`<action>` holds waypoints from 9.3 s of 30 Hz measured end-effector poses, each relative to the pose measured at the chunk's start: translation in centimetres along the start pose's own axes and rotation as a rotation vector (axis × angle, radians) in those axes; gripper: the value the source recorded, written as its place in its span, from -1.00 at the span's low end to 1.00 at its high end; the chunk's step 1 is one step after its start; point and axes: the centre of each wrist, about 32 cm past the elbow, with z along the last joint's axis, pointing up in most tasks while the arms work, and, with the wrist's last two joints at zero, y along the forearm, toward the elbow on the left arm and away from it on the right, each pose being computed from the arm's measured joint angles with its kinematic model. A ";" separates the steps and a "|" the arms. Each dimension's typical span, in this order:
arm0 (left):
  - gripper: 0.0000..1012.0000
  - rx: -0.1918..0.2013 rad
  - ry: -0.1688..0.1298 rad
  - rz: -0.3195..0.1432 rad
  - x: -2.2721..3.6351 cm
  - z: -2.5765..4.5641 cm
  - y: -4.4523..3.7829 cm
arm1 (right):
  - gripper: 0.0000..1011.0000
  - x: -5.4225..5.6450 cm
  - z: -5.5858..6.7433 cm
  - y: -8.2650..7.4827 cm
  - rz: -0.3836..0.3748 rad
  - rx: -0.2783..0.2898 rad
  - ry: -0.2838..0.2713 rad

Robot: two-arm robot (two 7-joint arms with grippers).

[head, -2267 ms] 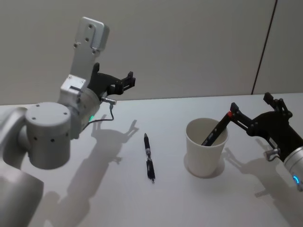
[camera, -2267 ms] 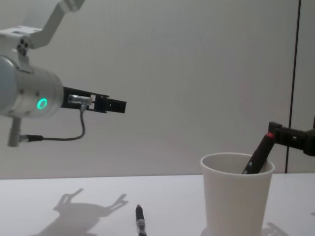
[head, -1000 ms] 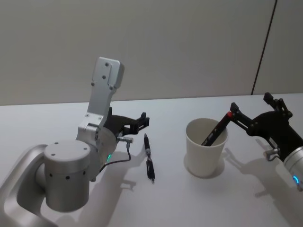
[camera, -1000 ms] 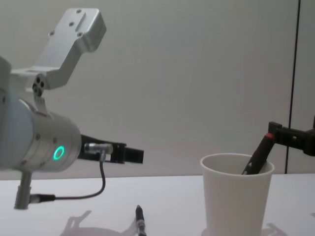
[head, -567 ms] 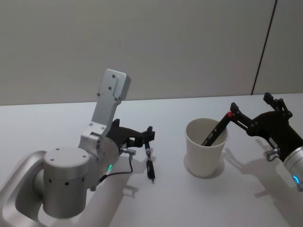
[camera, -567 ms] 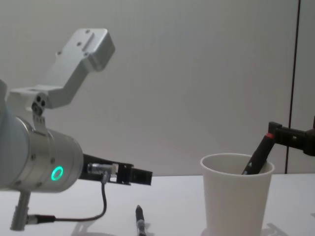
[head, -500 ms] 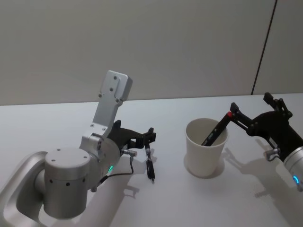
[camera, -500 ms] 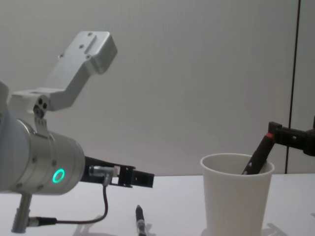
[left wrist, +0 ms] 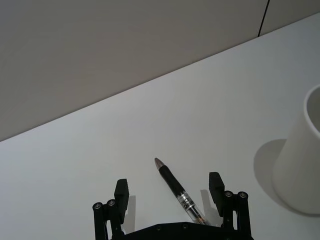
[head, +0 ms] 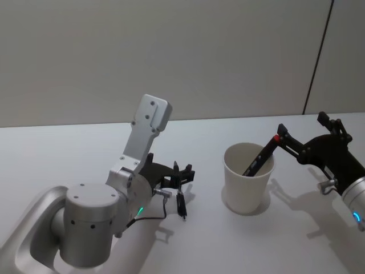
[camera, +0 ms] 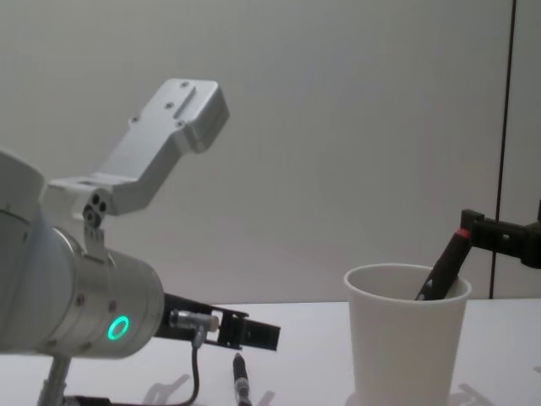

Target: Place the pen into the pen holder.

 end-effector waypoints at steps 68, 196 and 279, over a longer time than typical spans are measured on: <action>0.74 0.102 0.005 -0.033 -1.97 -2.94 0.65 | 0.98 0.0 0.0 0.0 0.000 0.000 0.000; -0.69 -0.564 -0.257 0.030 8.08 7.80 -3.13 | 0.98 0.8 14.7 6.4 0.088 0.172 0.484; -0.69 -0.820 -0.244 -0.060 8.53 3.14 0.70 | 0.98 -9.4 17.0 13.3 0.327 -0.034 0.646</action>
